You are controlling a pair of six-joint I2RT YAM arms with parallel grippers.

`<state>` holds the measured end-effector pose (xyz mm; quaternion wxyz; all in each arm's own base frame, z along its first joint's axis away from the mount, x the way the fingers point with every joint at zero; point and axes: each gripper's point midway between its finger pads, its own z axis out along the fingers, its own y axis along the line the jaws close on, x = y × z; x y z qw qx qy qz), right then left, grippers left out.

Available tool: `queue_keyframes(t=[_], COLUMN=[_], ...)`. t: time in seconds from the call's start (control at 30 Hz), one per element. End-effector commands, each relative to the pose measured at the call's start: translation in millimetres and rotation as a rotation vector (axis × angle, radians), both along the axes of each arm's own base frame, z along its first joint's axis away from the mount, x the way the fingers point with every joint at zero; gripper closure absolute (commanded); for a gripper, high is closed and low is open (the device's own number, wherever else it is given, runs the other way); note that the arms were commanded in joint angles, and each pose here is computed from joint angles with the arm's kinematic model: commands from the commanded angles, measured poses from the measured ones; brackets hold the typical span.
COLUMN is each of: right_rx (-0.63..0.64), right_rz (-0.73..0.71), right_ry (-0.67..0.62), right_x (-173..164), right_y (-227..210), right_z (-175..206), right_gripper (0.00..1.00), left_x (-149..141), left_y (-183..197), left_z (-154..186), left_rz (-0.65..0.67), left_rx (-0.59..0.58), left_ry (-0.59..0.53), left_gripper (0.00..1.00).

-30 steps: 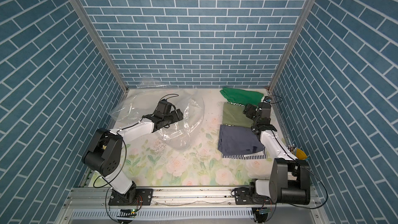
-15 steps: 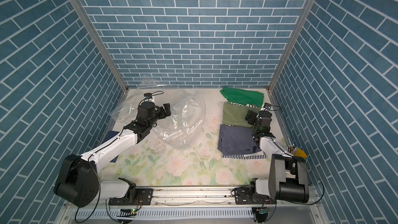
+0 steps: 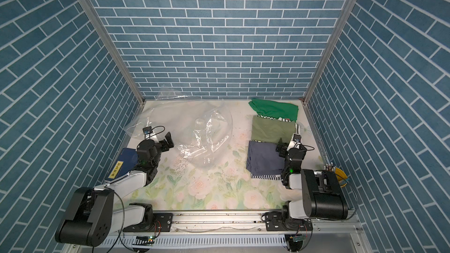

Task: Take the tank top out of the vacuum bag
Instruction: Reset both arms

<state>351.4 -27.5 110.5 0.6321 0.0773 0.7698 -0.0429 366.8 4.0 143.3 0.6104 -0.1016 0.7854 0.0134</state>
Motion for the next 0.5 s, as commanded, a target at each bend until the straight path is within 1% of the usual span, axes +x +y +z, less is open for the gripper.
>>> queue_keyframes(t=[0.0,0.07,0.1,0.17,0.2,0.23,0.27,0.3,0.4,0.47], right_rx=[-0.074,-0.087,-0.077,-0.081,-0.081,-0.090,-0.095,-0.101,-0.105,-0.104], right_rz=[0.056,0.073,0.048,0.047,0.031,0.036,0.039,0.040,0.041,0.041], right_ry=[-0.161,-0.202,-0.144,-0.159,-0.125,-0.132,-0.111,-0.102,-0.102,-0.098], right_x=[-2.0,-4.4,0.1,2.9,6.0,8.1,11.5,14.2,14.8,14.7], right_y=[11.2,15.0,10.5,11.0,9.3,11.1,12.7,13.9,14.6,14.5], right_z=[30.8,34.5,26.0,27.7,23.1,24.0,21.7,20.4,20.5,19.6], right_gripper=[0.01,0.01,0.01,0.01,0.01,0.01,0.00,0.00,0.01,0.01], left_x=[8.4,2.9,-1.1,-2.2,3.4,5.3,9.6,12.7,27.6,24.9], left_y=[2.3,9.9,14.0,26.5,29.2,30.1,26.8,21.1,13.7,9.9], left_z=[22.2,12.2,11.2,8.4,2.4,2.4,-0.1,-0.4,-9.9,-11.6], left_rz=[-0.021,-0.008,-0.006,0.011,0.001,0.002,-0.021,-0.057,-0.098,-0.113], left_rx=[0.126,0.150,0.154,0.104,0.084,0.073,0.077,0.078,0.088,0.080], left_ry=[-0.086,-0.081,-0.112,-0.149,-0.109,-0.118,-0.094,-0.096,-0.035,-0.077], left_gripper=[0.00,0.00,0.00,0.00,0.00,0.00,0.00,0.00,0.00,0.00])
